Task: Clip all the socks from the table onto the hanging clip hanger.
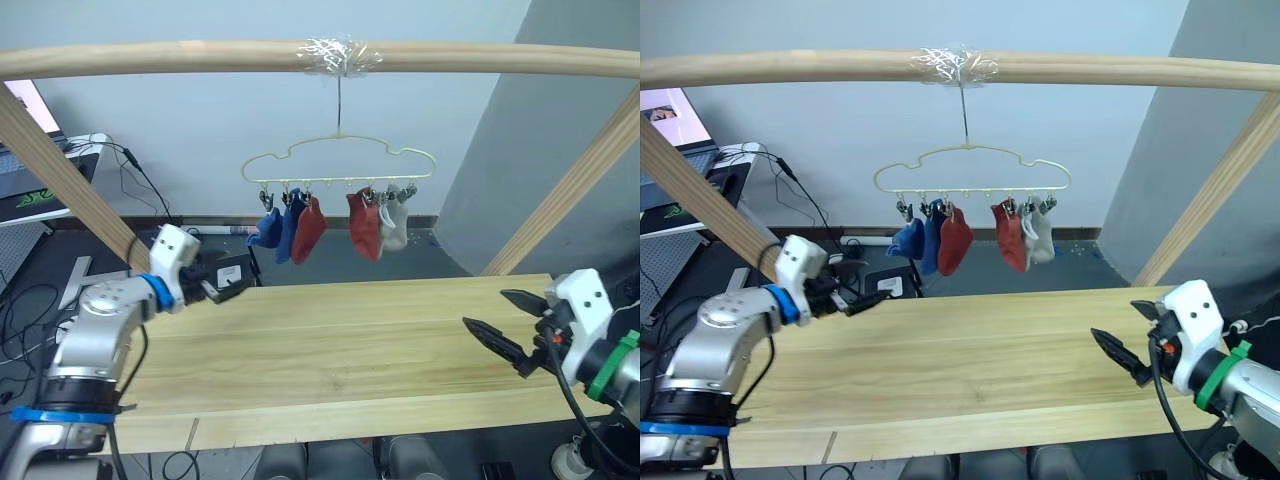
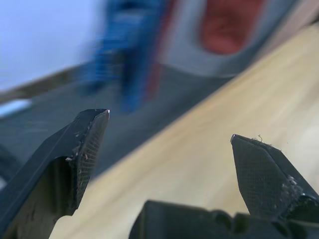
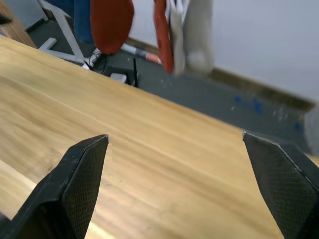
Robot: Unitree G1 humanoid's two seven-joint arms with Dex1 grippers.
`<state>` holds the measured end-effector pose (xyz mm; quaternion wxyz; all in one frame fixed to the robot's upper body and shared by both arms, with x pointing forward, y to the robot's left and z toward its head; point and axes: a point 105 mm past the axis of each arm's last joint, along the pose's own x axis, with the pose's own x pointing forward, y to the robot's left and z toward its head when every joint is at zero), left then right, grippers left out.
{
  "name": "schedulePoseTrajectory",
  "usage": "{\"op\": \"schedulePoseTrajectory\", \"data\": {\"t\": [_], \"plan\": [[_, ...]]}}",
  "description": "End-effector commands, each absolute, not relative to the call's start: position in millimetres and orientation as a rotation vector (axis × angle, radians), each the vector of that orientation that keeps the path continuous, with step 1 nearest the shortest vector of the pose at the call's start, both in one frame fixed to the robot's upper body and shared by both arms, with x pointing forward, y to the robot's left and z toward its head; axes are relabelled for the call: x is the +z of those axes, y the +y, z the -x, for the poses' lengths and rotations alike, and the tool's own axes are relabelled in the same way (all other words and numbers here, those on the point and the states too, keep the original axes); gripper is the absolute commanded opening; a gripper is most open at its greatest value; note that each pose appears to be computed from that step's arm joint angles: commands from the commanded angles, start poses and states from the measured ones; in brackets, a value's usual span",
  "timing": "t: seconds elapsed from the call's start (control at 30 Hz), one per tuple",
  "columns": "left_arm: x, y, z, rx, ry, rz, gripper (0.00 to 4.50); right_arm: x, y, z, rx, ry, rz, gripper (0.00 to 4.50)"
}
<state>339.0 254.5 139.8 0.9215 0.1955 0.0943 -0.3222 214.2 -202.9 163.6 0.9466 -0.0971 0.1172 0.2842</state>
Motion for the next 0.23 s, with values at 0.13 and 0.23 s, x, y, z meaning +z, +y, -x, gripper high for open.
{"op": "schedulePoseTrajectory", "data": {"t": [0.13,0.23], "plan": [[173.0,269.0,-337.9,-0.675,0.119,-0.436,4.47,188.7,-219.1,-217.3,0.55,0.113,0.267,4.5],[171.9,262.5,-339.4,-0.689,0.123,-0.416,4.47,186.6,-216.5,-217.7,0.561,0.112,0.275,4.5]]}}
